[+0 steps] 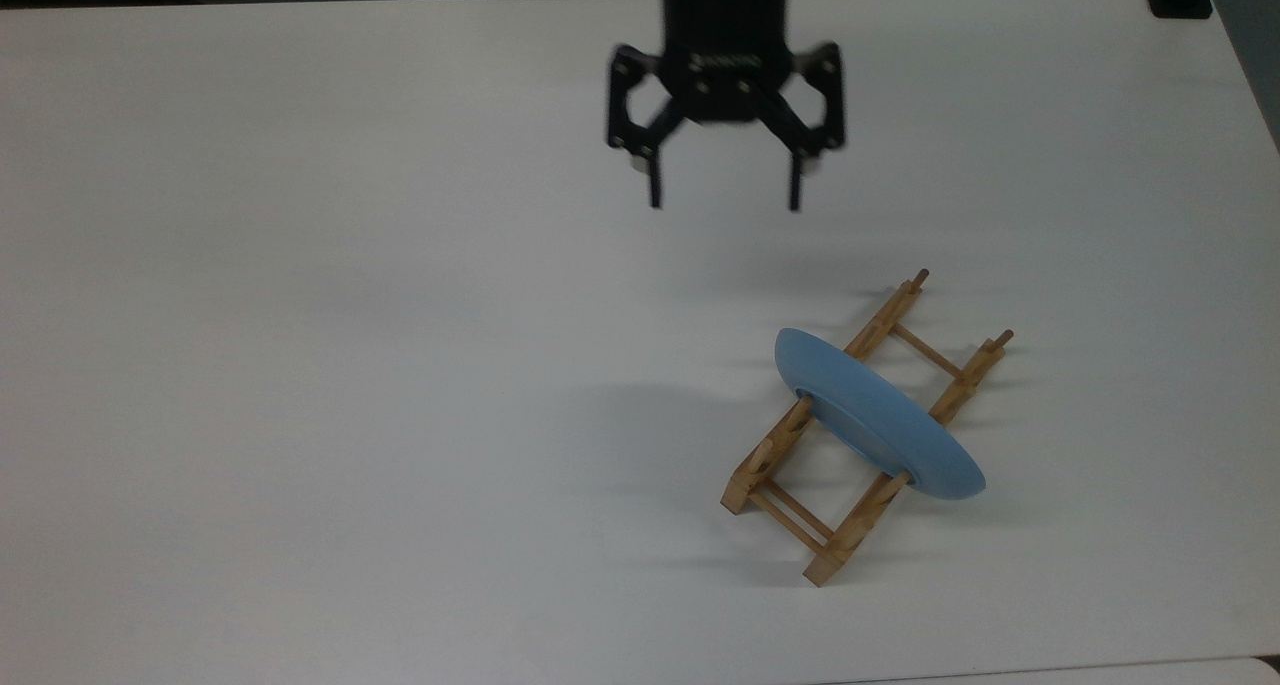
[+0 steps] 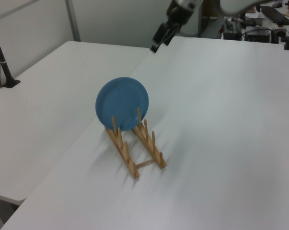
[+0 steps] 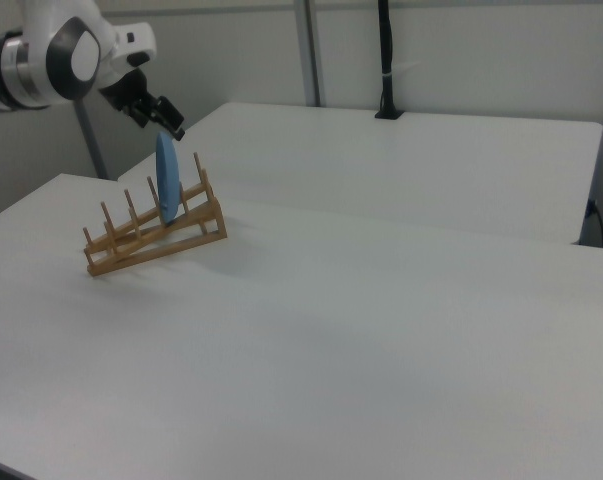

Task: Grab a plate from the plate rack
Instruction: 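Lower the gripper onto the plate rim and close on it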

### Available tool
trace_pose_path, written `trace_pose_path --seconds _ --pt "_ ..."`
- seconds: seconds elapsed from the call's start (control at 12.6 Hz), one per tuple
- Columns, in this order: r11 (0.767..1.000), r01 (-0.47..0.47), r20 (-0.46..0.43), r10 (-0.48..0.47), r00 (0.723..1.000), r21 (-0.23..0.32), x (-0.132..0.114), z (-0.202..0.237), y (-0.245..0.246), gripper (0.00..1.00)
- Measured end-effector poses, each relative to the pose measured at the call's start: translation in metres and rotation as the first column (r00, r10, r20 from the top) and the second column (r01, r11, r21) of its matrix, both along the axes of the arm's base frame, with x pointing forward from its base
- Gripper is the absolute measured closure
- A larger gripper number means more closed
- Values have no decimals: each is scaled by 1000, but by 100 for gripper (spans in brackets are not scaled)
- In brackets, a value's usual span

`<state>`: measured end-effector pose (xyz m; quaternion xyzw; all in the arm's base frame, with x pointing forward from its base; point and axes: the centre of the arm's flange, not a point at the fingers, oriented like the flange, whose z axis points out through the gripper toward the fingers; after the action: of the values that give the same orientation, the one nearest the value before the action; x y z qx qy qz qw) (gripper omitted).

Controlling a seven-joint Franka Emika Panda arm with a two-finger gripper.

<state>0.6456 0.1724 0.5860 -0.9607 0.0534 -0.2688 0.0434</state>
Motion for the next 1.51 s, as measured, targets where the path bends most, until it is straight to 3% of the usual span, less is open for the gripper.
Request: trace_pose_path --seconds 0.16,0.4,0.72,1.27,1.35,1.51 --pt "999 46 40 -46 998 -18 7 -23 28 0" --pt "992 82 94 -73 993 -98 12 -63 67 4" --pt "986 101 152 -80 985 -132 18 -91 91 21" --pt "972 141 240 -94 966 -187 42 -112 106 23" --pt "972 139 239 -92 967 -188 41 -112 108 38" --pt "973 135 239 -88 967 -187 40 -112 111 48"
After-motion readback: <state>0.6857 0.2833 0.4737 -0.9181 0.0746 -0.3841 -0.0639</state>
